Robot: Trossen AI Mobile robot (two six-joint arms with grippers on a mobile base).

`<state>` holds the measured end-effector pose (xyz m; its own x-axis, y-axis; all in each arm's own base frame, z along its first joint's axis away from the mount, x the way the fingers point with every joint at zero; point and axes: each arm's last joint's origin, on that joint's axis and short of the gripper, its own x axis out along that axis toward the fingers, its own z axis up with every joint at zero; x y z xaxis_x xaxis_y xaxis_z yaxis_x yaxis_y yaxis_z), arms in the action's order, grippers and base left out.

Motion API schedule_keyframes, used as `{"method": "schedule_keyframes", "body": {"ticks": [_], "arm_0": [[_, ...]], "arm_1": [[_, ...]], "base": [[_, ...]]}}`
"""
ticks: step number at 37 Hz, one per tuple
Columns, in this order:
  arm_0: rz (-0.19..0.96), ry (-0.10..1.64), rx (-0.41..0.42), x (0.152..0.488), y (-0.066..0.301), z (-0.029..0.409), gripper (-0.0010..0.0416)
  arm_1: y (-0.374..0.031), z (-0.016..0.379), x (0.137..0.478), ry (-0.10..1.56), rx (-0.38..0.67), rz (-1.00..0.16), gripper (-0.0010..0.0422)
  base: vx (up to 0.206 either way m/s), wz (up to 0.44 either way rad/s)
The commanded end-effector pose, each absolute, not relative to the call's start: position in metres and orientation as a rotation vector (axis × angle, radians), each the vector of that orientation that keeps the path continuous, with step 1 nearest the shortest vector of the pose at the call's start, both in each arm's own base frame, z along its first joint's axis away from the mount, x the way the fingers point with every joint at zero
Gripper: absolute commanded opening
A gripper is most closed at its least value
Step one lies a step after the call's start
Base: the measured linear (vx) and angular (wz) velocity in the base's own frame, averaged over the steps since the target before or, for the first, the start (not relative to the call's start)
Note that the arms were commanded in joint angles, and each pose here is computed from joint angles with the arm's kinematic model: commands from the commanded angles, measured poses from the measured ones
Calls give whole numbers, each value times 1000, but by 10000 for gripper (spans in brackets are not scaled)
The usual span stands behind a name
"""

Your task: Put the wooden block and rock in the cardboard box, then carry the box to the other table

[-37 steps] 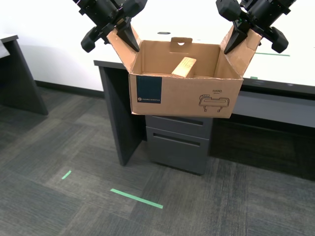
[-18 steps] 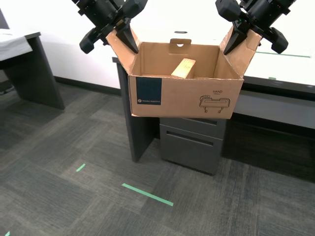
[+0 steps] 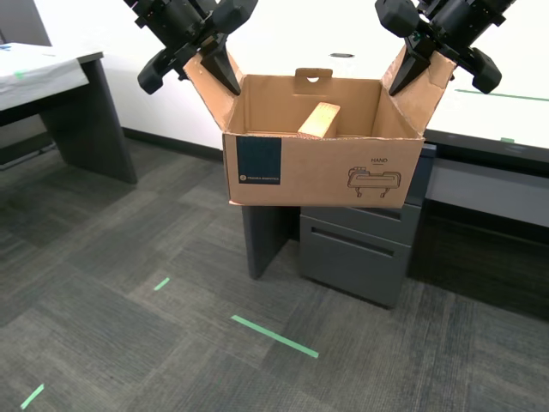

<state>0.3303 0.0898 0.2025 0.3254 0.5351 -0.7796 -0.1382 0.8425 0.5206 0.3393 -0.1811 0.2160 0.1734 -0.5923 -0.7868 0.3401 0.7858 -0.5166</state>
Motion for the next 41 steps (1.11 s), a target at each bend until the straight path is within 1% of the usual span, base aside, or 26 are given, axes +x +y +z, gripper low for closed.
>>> {"method": "schedule_keyframes", "body": {"ticks": [1, 25, 34, 41], "arm_0": [[488, 1163, 411, 330, 92, 203, -1], [492, 1166, 410, 329, 94, 203, -1], [494, 1165, 409, 329, 95, 203, -1], [481, 1173, 401, 328, 95, 203, -1]], "arm_1": [[-184, 218, 339, 1223, -249, -712, -1], [-183, 218, 339, 1183, -164, -772, -1], [-184, 218, 339, 1174, -164, -774, -1], [-186, 220, 343, 1127, -166, -788, -1]], "base": [[0, 233], [-1, 264], [3, 167], [21, 104]]}}
